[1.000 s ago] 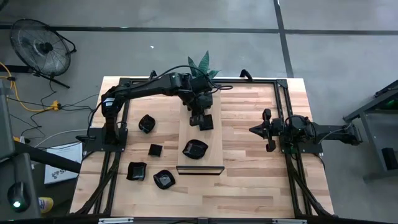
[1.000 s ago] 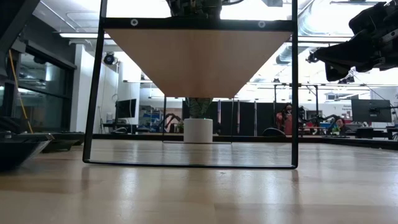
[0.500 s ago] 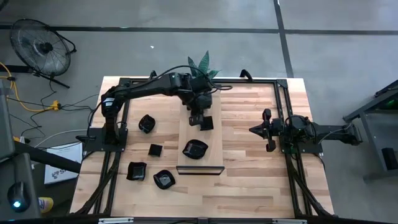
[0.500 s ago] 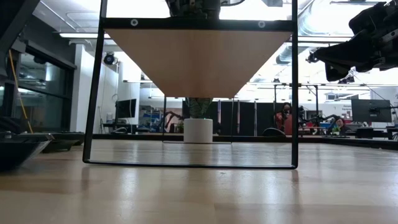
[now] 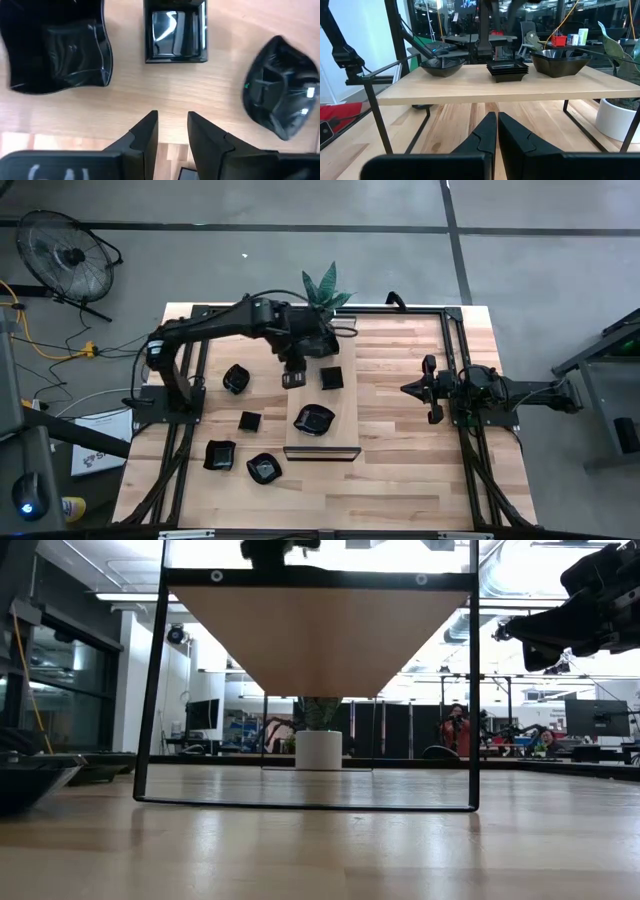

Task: Pick & Place Mini shaped plates
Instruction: Stack the black leaf shaped plate on top of the black leaf shaped plate on the shelf

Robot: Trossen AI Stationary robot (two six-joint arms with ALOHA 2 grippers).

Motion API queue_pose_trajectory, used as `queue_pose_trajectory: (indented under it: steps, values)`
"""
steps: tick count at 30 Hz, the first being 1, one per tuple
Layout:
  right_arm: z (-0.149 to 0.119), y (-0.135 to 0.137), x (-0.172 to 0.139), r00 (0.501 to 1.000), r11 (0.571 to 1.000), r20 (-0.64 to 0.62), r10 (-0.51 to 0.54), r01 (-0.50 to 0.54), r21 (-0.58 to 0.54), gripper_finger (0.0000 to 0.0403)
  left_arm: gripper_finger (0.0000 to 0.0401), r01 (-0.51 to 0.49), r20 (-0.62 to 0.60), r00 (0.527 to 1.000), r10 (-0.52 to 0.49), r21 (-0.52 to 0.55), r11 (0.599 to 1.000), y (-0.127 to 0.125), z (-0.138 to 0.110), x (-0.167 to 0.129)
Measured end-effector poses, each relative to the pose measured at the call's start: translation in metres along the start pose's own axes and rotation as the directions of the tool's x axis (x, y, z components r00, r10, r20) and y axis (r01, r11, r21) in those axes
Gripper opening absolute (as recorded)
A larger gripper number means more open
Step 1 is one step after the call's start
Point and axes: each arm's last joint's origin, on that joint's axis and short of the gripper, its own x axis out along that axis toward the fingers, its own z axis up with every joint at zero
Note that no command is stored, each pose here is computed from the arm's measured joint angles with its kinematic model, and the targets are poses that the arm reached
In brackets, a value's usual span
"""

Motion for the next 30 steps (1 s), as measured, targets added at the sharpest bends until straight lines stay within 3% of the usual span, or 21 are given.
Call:
queue_pose_trajectory:
  steps: [6, 15, 21, 30]
  values:
    - [0.000, 0.000, 0.000, 1.000, 1.000, -0.004, 0.001, -0.001, 0.000, 0.0012, 0.0101, -0.054, 0.058, 0.997, 0.053, 0.017, 0.998, -0.024, -0.014, -0.030]
    - [0.000, 0.000, 0.000, 1.000, 1.000, -0.003, 0.000, 0.000, 0.000, 0.0012, 0.0101, -0.161, 0.050, 0.986, 0.160, 0.031, 0.986, -0.047, -0.029, -0.044]
    - [0.000, 0.000, 0.000, 1.000, 1.000, -0.004, 0.000, 0.000, 0.000, 0.0012, 0.0101, -0.192, 0.018, 0.981, 0.192, 0.014, 0.981, -0.049, -0.040, -0.032]
    - [0.000, 0.000, 0.000, 1.000, 1.000, -0.004, 0.000, 0.000, 0.000, 0.0012, 0.0101, -0.249, 0.013, 0.968, 0.252, -0.094, 0.964, -0.041, -0.077, 0.000]
